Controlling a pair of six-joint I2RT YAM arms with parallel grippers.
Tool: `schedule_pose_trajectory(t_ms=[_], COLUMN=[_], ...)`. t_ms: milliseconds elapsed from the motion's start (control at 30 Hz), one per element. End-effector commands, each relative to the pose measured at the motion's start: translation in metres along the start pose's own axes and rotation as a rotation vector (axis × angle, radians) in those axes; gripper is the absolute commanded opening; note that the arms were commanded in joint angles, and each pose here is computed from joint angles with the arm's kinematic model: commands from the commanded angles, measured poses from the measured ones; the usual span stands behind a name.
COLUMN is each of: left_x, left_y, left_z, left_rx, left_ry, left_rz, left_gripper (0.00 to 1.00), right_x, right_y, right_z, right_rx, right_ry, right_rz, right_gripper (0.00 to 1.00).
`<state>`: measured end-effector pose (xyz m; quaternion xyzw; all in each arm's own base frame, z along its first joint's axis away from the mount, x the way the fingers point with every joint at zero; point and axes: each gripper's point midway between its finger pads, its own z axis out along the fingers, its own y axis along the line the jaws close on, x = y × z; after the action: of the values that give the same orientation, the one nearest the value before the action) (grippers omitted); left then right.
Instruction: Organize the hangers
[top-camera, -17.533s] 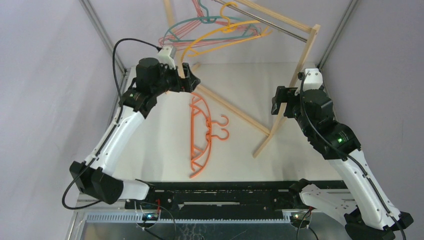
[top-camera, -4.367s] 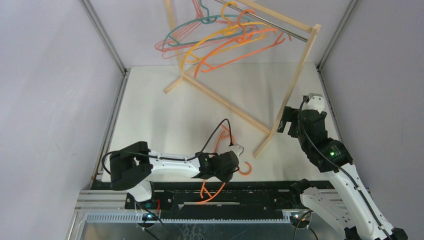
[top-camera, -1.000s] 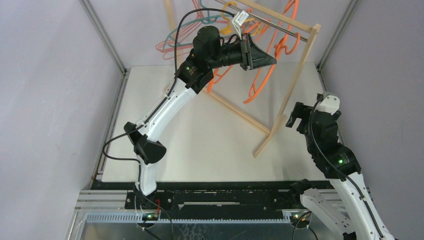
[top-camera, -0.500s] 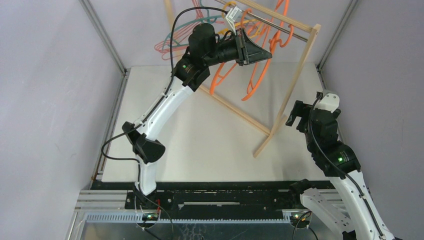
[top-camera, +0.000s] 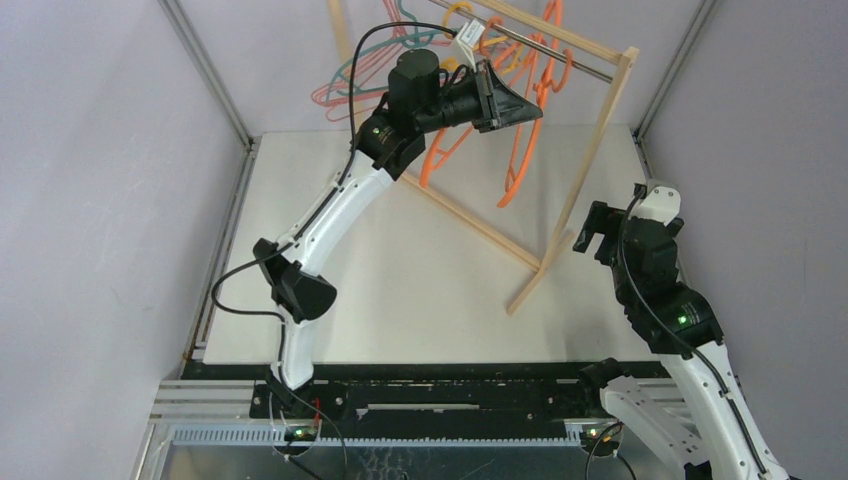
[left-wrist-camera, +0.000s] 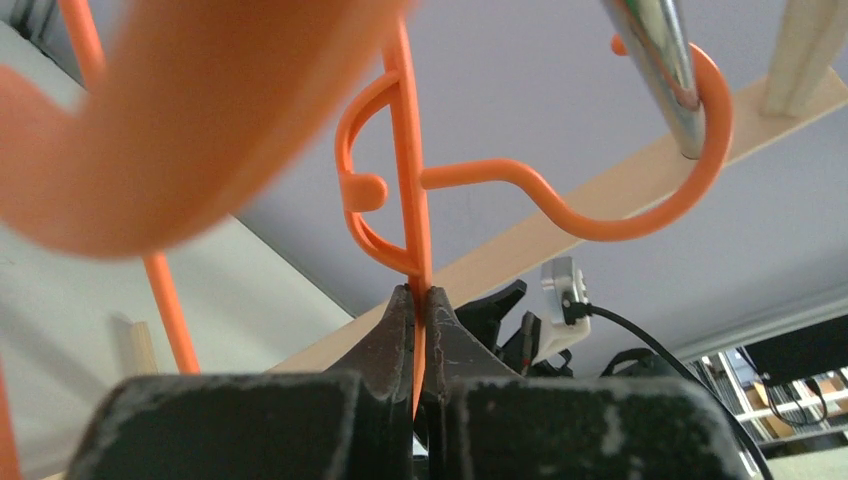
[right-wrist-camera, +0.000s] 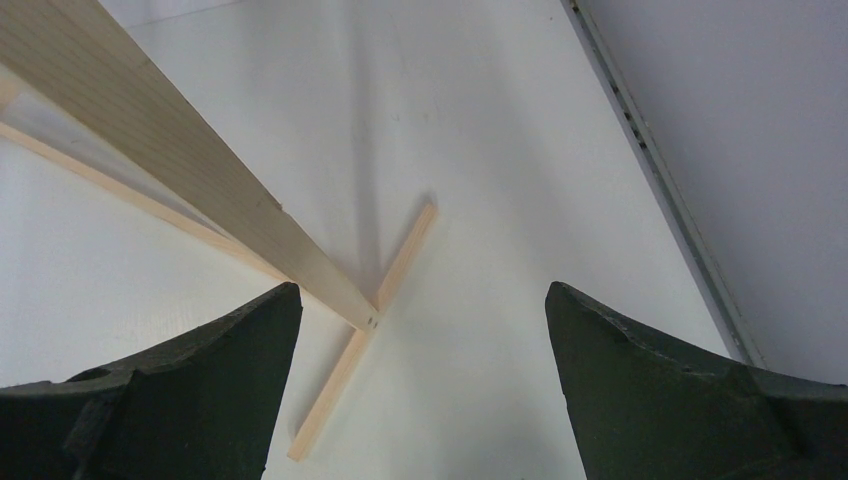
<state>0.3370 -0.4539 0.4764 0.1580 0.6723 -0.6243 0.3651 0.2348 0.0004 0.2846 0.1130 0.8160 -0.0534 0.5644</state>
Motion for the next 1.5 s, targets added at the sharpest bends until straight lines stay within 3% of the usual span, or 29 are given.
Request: schedule_pose_trajectory(t_ms=[0,200,267,400,433,733,967,1233,1467], left_x=[-0.016,-0.027,-0.03,-0.039,-0.041,-0.029,0.017,0.077,0.122], left_y=[0.007,-0.003,-0.005,-0.018,-0.021,-0.016,0.011,0.064,0.108], left_z=[-0.008,-0.019,-0.025,-0.045,-0.051,-0.111,-0.161,-0.243,-0.289], left_rx=[-0.062,-0.07,-0.086,-0.113,-0.126,-0.298,-0.436,-0.663,-0.809], left_ry=[-0.054,-0.084,-0.091,-0.125,-0.131,-0.121,-0.041,-0.05,-0.039], left_rz=[0.015,0.084,0.12,0.219,0.243,0.443,0.551,0.52,0.463], left_gripper=[0.02,0.24,0.43,0.96,0.99,1.0,1.0,1.0,1.0], right_x=[-0.02,-0.016,-0.016,-0.016,-0.016,-0.012,-0.008,-0.002,0.013], right_y=[-0.005,-0.006,-0.005,-0.002,-0.002,0.006,0.011,0.006,-0.004], right_z=[-0.008,-0.008,-0.008,-0.008,-0.008,-0.004,0.0,0.011,0.017], right_rx=[0.005,0.01,0.007,-0.004,-0.007,-0.036,-0.044,0.014,0.045], right_ry=[-0.053,-0.038,-0.037,-0.037,-0.038,-0.012,0.01,0.032,0.076], right_rz=[0.012,0.013,0.018,0.027,0.029,0.03,0.036,0.004,0.022], right_gripper=[1.0,1.0,1.0,1.0,1.0,1.0,1.0,1.0,1.0])
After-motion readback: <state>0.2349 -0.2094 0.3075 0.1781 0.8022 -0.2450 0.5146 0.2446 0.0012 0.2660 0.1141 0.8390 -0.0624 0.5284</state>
